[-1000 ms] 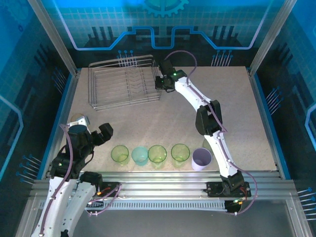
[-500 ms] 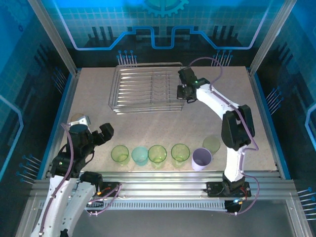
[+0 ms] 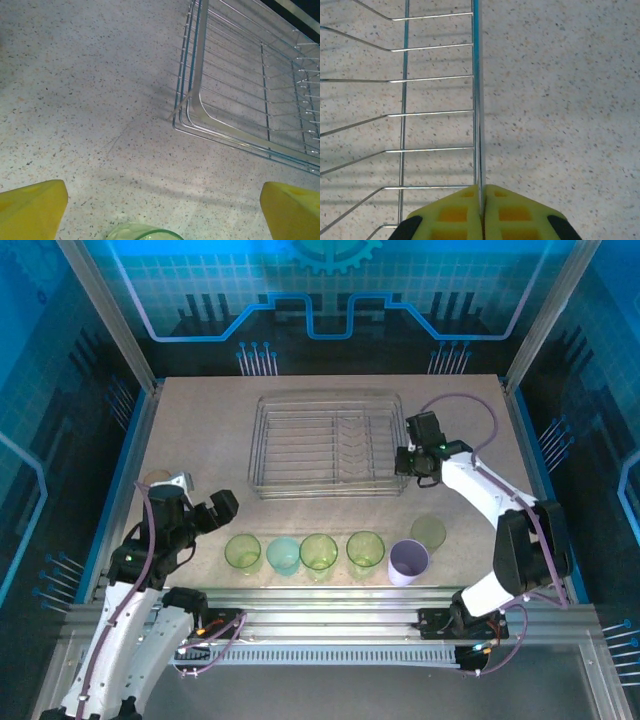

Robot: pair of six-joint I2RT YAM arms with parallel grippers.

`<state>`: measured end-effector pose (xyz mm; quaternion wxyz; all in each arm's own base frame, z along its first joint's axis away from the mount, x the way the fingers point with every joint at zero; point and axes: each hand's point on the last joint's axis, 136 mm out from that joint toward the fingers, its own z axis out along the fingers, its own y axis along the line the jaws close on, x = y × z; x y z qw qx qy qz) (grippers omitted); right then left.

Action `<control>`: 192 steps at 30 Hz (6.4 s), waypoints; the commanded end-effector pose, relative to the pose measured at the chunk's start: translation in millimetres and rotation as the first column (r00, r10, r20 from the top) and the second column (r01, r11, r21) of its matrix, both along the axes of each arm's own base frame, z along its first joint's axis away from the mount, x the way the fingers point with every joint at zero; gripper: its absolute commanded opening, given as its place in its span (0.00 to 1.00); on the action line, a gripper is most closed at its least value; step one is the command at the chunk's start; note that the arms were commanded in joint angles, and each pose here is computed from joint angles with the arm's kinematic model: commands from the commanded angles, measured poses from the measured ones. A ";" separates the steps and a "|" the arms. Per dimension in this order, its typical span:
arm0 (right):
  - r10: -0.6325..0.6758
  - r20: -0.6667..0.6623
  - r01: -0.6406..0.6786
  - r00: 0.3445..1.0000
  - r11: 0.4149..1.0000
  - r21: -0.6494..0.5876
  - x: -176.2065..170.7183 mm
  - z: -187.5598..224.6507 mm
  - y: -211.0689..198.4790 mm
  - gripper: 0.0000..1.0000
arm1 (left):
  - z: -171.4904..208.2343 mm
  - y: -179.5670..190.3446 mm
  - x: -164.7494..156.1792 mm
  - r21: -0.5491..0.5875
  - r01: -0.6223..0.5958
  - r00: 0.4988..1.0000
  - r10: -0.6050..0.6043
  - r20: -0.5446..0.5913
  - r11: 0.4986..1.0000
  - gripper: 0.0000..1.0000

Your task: Load the cups into the dish rack

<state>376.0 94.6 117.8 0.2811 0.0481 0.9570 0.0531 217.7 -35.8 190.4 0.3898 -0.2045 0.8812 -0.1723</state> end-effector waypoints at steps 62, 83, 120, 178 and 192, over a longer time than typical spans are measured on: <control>0.771 0.134 -0.781 0.622 0.598 0.180 -153.8 147.3 165.0 0.64 | 53.9 -15.1 -9.1 -0.014 0.113 0.968 -0.107 0.227 0.994 0.99; 0.925 -0.286 -0.957 0.250 0.281 0.073 -211.2 44.4 203.4 0.57 | 42.9 -16.8 -8.7 -0.011 0.125 0.969 -0.119 0.216 0.992 0.99; 0.910 -0.340 -0.971 0.236 0.206 -0.124 -210.1 67.2 202.4 0.00 | 48.6 -14.6 -10.6 -0.021 0.106 0.976 -0.100 0.194 0.994 0.99; 0.531 0.758 -0.924 0.379 0.165 0.346 -145.1 292.6 165.9 0.00 | 214.0 -207.0 -16.5 -0.259 0.903 0.428 -0.672 0.604 0.343 0.81; 0.547 0.627 -0.829 0.555 0.425 0.362 -109.9 253.7 154.2 0.52 | 189.3 -184.1 17.5 -0.273 0.737 0.660 -0.572 0.488 0.618 0.28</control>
